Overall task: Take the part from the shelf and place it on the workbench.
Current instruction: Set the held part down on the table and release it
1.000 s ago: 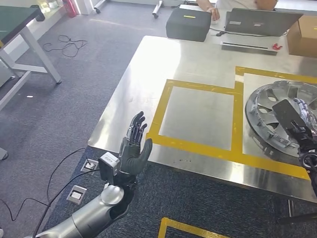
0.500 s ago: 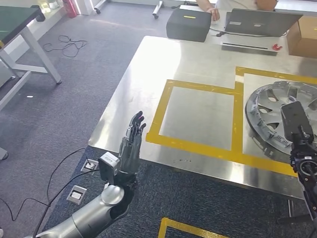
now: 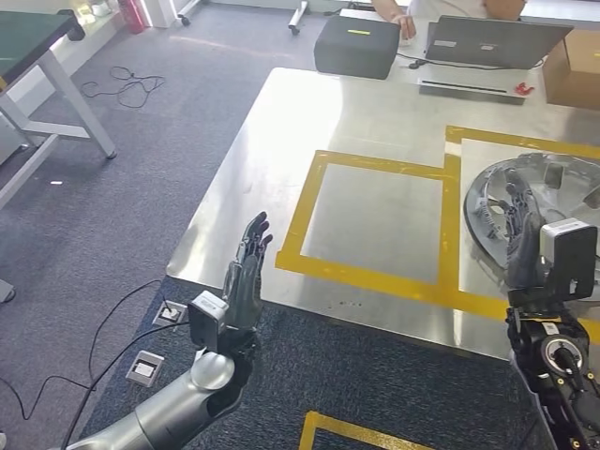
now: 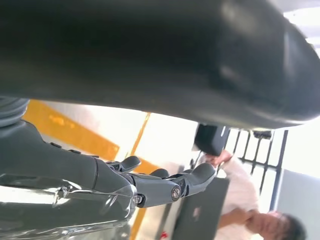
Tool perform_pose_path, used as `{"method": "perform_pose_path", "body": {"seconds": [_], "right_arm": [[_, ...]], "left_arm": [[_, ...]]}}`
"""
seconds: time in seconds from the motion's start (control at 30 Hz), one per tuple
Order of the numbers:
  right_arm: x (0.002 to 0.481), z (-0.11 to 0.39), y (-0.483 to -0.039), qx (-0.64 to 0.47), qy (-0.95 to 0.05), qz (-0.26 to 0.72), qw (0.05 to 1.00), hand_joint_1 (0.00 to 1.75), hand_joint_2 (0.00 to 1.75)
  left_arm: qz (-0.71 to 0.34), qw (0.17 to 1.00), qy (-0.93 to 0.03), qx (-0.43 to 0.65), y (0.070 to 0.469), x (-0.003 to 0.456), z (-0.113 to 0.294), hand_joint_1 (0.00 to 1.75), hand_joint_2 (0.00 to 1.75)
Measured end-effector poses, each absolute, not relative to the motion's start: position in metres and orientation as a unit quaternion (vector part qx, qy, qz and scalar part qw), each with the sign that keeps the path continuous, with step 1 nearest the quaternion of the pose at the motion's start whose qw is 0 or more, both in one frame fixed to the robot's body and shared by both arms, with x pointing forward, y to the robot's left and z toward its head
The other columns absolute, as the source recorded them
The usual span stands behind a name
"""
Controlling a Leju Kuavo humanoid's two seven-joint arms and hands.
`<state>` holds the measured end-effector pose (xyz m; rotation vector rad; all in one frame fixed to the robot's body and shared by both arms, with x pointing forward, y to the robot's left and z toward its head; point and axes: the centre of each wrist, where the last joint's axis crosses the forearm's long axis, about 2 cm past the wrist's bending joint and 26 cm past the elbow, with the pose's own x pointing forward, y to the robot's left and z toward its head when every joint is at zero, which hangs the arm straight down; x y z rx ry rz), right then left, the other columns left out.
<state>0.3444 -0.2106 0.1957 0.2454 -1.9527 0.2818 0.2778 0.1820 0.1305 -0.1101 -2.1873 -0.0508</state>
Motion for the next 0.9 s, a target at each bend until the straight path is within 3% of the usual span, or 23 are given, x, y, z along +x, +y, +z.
{"method": "perform_pose_path", "body": {"seconds": [0.37, 0.9], "right_arm": [[0.301, 0.197, -0.179, 0.099, -0.835, 0.173, 0.513, 0.0, 0.0], [0.283, 0.198, -0.171, 0.113, -0.832, 0.179, 0.513, 0.0, 0.0]], "left_arm": [[-0.028, 0.459, -0.887, -0.049, 0.183, 0.276, 0.128, 0.0, 0.0], [-0.03, 0.46, -0.886, -0.055, 0.182, 0.275, 0.127, 0.0, 0.0]]}}
